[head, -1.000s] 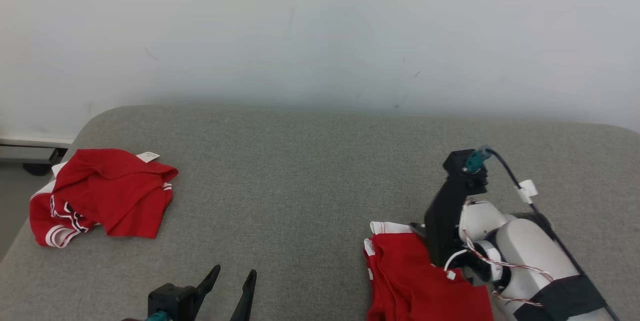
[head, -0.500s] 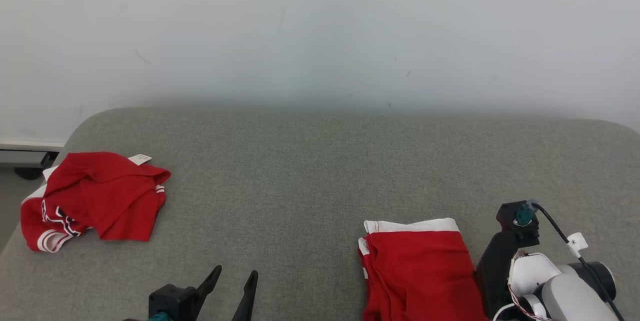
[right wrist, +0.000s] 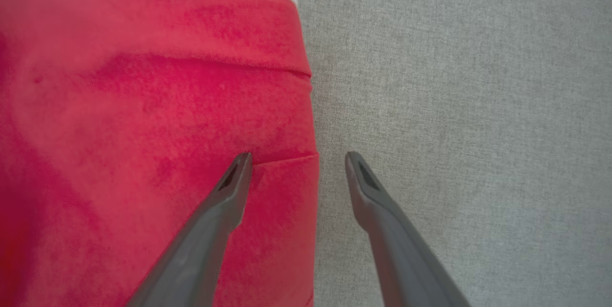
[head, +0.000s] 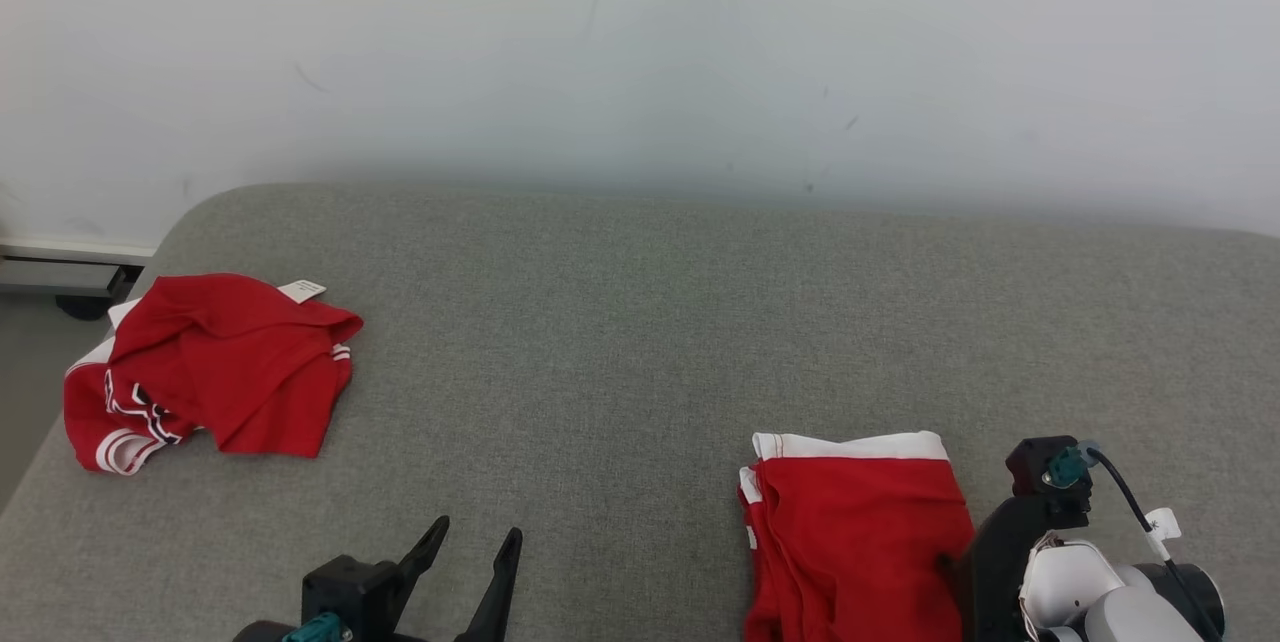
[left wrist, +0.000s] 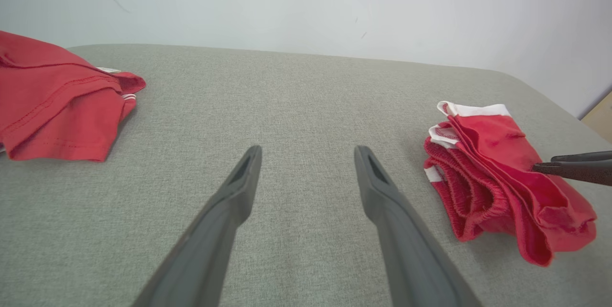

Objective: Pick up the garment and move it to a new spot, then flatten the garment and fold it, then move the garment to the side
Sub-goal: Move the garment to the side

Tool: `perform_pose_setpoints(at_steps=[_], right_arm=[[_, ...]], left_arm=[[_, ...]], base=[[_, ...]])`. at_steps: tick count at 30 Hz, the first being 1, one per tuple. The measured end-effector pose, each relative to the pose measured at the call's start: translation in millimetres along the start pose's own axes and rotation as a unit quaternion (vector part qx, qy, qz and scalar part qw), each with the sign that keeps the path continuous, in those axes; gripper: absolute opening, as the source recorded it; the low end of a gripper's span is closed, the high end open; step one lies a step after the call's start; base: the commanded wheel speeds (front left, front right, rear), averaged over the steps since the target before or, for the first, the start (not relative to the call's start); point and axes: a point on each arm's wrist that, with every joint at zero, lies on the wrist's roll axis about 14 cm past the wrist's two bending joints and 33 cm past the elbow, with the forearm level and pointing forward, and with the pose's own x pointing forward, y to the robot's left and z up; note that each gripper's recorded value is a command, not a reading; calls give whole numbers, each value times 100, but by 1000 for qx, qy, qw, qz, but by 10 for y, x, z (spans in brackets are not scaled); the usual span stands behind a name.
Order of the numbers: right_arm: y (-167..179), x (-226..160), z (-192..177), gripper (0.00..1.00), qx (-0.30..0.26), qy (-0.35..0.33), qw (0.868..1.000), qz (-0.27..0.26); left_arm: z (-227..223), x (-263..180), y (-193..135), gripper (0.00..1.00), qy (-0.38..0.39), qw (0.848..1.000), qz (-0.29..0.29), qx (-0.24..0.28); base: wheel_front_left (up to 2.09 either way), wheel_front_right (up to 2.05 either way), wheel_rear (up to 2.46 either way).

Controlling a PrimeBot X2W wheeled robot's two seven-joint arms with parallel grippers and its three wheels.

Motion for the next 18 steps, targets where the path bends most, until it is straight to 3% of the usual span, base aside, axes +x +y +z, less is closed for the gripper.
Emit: perform_pose_setpoints(at_steps=[13, 18], right_arm=[[-96, 138, 85, 100, -1, -22, 1000, -10], [-69, 209, 44, 100, 30, -15, 999, -2]], left_arm=[[-50, 3, 46, 100, 11, 1000, 7, -3], [-65, 2, 58, 100, 14, 1000, 9, -2]], base=[[0, 0, 0], [0, 0, 0]])
